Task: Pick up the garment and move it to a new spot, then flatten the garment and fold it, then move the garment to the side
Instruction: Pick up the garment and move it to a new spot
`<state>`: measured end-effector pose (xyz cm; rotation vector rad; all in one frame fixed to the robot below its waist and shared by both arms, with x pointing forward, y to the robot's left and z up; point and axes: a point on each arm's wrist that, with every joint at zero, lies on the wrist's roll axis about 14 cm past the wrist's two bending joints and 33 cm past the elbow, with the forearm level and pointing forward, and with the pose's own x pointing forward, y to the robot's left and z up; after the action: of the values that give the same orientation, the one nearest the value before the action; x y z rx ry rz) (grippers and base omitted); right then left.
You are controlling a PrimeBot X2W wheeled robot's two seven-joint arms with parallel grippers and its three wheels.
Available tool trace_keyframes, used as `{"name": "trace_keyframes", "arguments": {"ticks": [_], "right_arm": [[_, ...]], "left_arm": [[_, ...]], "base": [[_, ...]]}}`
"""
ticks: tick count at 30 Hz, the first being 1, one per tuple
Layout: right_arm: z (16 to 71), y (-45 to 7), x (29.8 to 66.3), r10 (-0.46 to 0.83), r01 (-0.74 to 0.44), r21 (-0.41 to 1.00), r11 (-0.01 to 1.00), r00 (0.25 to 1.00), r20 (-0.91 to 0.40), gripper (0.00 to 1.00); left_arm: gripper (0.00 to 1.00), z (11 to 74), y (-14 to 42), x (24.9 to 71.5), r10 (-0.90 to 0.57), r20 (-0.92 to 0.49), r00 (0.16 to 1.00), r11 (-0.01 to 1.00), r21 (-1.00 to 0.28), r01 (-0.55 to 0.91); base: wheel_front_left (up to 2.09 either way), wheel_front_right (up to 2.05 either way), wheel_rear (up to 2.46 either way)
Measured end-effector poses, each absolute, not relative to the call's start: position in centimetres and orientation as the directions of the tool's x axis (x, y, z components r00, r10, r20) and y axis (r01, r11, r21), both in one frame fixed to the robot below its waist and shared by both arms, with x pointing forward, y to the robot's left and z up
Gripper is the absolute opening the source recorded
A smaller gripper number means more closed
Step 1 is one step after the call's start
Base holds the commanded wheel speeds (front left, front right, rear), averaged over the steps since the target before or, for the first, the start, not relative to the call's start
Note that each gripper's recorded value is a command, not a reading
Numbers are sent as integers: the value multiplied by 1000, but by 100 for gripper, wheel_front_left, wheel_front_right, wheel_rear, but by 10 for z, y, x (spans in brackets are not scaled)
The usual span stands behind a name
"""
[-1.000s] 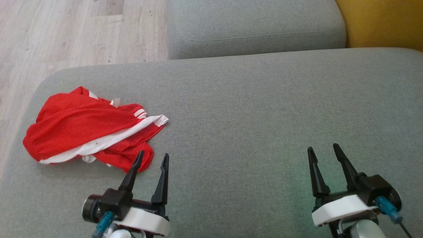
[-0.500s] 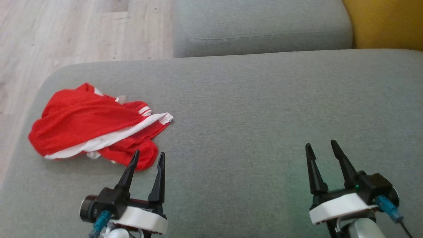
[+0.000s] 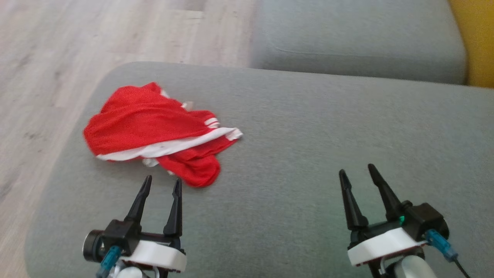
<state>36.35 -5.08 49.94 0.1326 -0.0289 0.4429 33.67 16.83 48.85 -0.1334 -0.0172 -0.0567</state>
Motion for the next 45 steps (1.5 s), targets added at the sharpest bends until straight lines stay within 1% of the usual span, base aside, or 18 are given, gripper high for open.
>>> {"name": "trace_keyframes", "arguments": {"ticks": [8, 17, 23, 29, 33, 36, 38, 41, 42, 44, 45], "right_arm": [[505, -9, 360, 537, -541, 130, 831, 841, 70, 100], [498, 29, 347, 637, -636, 147, 758, 770, 47, 100], [500, 46, 341, 679, -678, 140, 721, 732, 50, 100], [495, 44, 340, 677, -674, 151, 723, 735, 38, 100], [486, 38, 345, 662, -656, 162, 737, 749, 18, 100], [483, 35, 354, 651, -644, 163, 747, 759, 14, 100], [485, 33, 364, 642, -637, 159, 755, 767, 24, 100], [485, 30, 377, 629, -626, 158, 764, 776, 33, 100], [485, 30, 377, 629, -626, 158, 764, 776, 33, 100], [481, 27, 385, 619, -615, 156, 773, 785, 29, 100], [478, 24, 388, 613, -608, 156, 778, 790, 24, 100]], "left_arm": [[100, 491, 207, 314, 71, 31, 997, 990, -122, -67], [100, 482, 235, 282, 183, 15, 983, 975, -132, -179], [100, 478, 243, 268, 217, 7, 976, 967, -135, -214], [100, 478, 244, 273, 207, 2, 978, 971, -125, -205], [100, 475, 244, 288, 167, -21, 986, 982, -80, -168], [100, 482, 249, 315, 123, -35, 992, 992, -27, -124], [100, 489, 252, 340, 81, -58, 995, 996, 31, -79], [100, 495, 252, 377, 15, -131, 991, 995, 104, -1], [100, 495, 252, 377, 15, -131, 991, 995, 104, -1], [100, 492, 246, 398, -43, -194, 980, 987, 145, 72], [100, 489, 243, 407, -65, -231, 971, 985, 141, 99]], "base": [[0, 0, 0], [0, 0, 0], [0, 0, 0], [0, 0, 0], [0, 0, 0], [0, 0, 0], [0, 0, 0], [0, 0, 0], [0, 0, 0], [0, 0, 0], [0, 0, 0]]}}
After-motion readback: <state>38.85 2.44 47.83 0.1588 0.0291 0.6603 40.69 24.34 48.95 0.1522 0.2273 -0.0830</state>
